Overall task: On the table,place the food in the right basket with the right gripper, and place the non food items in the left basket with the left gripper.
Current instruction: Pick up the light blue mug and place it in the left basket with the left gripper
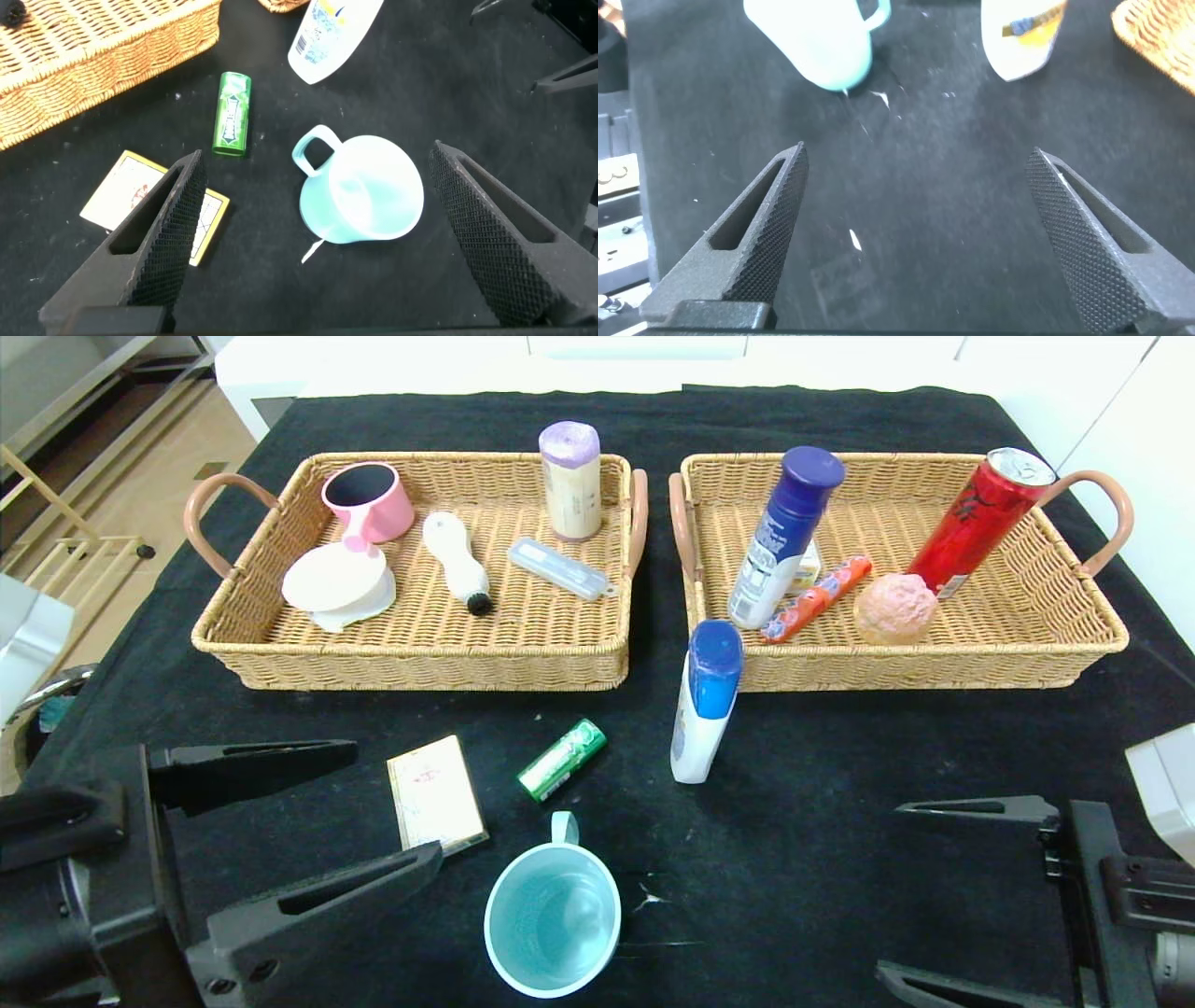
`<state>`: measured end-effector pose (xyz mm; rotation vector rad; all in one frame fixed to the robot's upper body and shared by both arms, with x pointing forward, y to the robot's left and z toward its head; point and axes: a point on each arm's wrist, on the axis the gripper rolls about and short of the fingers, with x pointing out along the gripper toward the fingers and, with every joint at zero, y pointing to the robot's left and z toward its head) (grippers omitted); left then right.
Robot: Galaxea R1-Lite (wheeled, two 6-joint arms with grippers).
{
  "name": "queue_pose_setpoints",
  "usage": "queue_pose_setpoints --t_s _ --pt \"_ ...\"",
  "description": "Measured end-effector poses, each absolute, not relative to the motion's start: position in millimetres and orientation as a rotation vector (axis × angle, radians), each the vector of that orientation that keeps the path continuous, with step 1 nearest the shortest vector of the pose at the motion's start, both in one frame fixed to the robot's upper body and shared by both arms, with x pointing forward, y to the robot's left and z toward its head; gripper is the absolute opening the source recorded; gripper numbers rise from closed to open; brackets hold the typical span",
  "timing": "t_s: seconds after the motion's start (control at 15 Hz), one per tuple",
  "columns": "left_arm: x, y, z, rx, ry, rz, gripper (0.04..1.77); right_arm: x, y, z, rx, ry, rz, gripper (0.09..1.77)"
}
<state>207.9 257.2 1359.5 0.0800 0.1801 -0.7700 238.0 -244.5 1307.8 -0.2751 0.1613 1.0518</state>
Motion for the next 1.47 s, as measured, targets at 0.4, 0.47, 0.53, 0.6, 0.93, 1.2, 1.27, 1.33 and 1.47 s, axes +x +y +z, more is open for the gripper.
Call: queue_pose_setpoints --t_s 0.4,0.47,0.53,0.6,0.93,1.2,1.27,1.33,1.47 --pt "209.2 257.4 1363.1 0.083 0.170 -0.731 1.72 236.6 -247.7 1308.0 -0.273 0.158 1.038 1.70" --pt "209.1 258.0 1366.0 0.086 0.170 -0.713 1.72 235.8 -248.1 1308.7 -0.272 0.154 1.037 1.70" --pt "209.6 258.2 1369.4 0.090 0.171 -0.695 1.72 235.4 -248.3 1309.0 -0.272 0.152 1.037 1.70" --pt "210.1 258.3 1372.6 0.095 0.187 -0.678 1.72 235.0 -248.5 1309.3 -0.272 0.150 1.036 1.70" --pt "213.1 258.8 1392.7 0.142 0.366 -0.581 1.72 230.9 -252.5 1313.9 -0.270 0.124 1.021 1.70" --pt "218.6 250.1 1405.9 0.193 0.517 -0.518 1.72 228.2 -256.1 1317.5 -0.270 0.103 1.007 1.70" --pt "218.8 246.3 1407.6 0.214 0.574 -0.506 1.72 226.9 -256.7 1318.6 -0.270 0.096 1.007 1.70" --pt "221.2 241.9 1409.4 0.233 0.615 -0.499 1.72 225.8 -257.5 1319.6 -0.270 0.090 1.005 1.70" --pt "227.5 230.4 1409.7 0.245 0.655 -0.510 1.72 224.3 -258.6 1321.4 -0.269 0.080 1.001 1.71"
